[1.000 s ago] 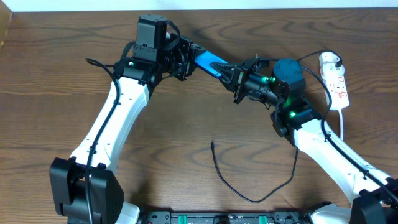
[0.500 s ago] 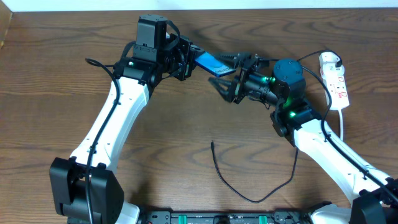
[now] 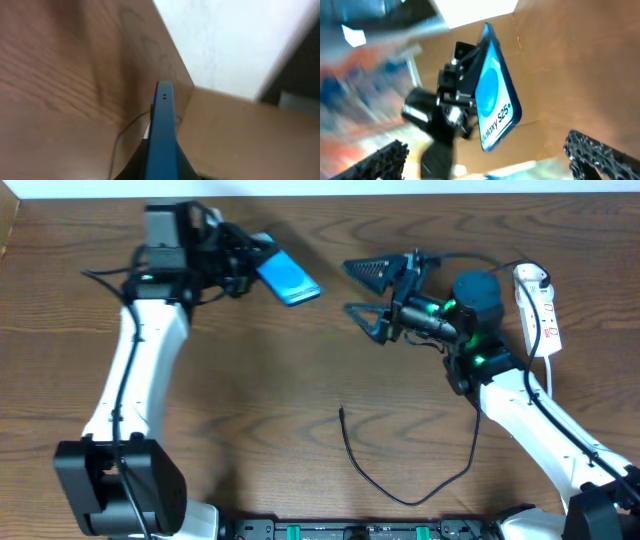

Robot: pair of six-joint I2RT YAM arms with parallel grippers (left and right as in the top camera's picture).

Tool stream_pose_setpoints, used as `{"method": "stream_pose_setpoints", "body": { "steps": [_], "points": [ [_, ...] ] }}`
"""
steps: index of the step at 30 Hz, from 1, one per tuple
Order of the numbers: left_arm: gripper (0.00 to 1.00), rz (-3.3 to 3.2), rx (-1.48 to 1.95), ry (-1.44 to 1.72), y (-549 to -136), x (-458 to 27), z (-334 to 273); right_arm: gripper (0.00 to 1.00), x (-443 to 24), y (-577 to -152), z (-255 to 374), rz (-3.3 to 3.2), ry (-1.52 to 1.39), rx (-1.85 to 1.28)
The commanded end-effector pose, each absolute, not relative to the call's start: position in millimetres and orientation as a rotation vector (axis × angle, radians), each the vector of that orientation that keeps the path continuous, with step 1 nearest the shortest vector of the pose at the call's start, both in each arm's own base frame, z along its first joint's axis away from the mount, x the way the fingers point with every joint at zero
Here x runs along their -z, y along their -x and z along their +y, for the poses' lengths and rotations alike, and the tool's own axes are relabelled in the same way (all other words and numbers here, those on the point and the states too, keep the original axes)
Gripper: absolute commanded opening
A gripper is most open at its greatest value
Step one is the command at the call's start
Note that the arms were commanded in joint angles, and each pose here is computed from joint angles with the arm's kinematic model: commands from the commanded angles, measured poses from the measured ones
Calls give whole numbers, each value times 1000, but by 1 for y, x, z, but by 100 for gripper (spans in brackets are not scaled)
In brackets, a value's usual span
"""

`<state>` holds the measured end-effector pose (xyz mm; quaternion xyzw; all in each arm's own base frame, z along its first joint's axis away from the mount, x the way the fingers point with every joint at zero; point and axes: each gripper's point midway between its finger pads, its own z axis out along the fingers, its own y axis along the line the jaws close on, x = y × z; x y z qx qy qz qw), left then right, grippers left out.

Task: Plug charger to phone and switch on socket
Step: 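Open the right gripper and pull it back from the phone, then move the right gripper down toward the black cable's USB-C plug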

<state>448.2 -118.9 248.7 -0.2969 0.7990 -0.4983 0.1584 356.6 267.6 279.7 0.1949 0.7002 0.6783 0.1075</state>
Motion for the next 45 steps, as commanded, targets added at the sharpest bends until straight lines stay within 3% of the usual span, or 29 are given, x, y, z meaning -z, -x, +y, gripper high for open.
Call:
{"method": "stream_pose_setpoints", "body": {
  "steps": [1,7,14,18,25,35,45],
  "points": [
    [7,2197,1656,195,-417,-294,-121,99,-292,-330,270,2005,93,-1870],
    [7,2075,1701,74,-409,-310,-83,99,-319,-320,270,1821,376,-1821],
    [7,2044,1654,159,-415,-310,-49,99,-352,-332,272,1793,402,-1760],
    [7,2042,1649,165,-415,-310,-46,99,-343,-356,267,1933,291,-1565],
    [7,2042,1650,166,-415,-310,-46,99,-301,-365,252,2219,163,-1101],
    [7,2043,1646,168,-415,-310,-46,99,-183,-304,262,2671,216,-534],
    [7,2046,1649,174,-415,-308,-46,98,-87,-253,308,2960,436,-445]
  ]
}}
